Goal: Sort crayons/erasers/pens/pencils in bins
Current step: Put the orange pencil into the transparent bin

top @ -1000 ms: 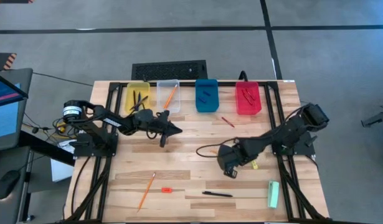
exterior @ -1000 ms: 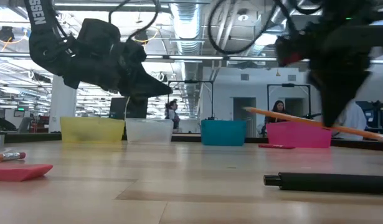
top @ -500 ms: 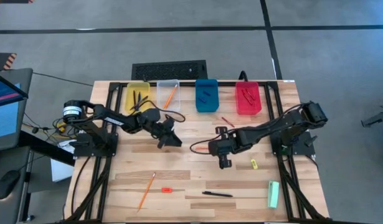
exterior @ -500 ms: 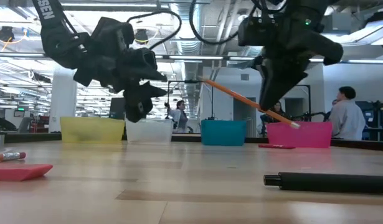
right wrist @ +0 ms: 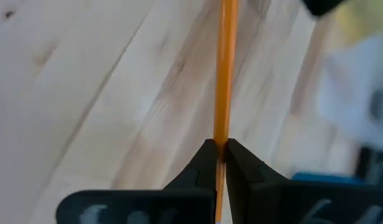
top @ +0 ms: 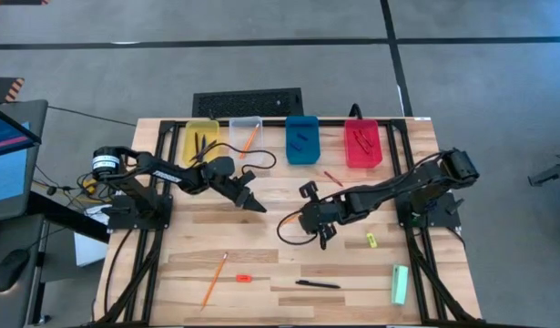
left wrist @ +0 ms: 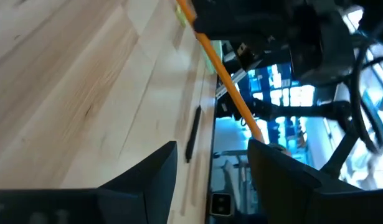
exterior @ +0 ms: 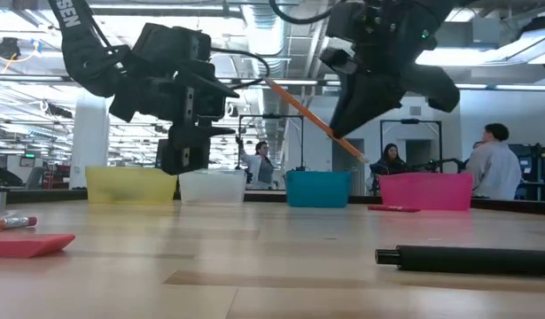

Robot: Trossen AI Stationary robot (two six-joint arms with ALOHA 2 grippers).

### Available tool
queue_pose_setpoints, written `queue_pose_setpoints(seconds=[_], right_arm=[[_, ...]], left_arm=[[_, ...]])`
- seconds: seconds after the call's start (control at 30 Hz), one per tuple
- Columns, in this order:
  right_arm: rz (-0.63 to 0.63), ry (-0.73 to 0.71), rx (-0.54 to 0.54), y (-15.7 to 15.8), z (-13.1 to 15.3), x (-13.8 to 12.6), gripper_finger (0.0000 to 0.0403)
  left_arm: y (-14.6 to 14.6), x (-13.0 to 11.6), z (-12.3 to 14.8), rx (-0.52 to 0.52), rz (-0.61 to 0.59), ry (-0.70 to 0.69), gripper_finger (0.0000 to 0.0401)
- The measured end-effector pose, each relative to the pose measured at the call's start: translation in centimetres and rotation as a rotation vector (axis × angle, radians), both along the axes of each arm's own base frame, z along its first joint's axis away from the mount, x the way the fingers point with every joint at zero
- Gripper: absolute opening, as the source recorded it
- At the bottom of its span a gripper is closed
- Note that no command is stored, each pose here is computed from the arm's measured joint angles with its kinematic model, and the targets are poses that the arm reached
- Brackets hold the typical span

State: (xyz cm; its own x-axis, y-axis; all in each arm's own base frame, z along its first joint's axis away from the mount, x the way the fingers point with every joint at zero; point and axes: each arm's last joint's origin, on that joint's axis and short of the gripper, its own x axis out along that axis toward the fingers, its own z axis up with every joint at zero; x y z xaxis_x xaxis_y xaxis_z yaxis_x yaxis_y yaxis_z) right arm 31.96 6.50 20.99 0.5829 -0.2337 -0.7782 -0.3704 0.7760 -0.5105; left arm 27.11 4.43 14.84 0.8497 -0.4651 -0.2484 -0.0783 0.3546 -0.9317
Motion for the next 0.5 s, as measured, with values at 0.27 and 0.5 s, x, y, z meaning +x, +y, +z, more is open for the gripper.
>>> queue_pose_setpoints(seconds=[0.27, 0.5], right_arm=[[0.216, -0.107, -0.176, -0.1, 1.1, 1.4, 0.0024], [0.284, -0.197, -0.351, -0.4, 2.2, 2.3, 0.0024]], left_arm=[[0.0, 0.2, 0.4, -0.062, 0.018, 0.012, 0.0188], [-0.1, 1.0, 1.3, -0.059, 0.007, -0.019, 0.0188]])
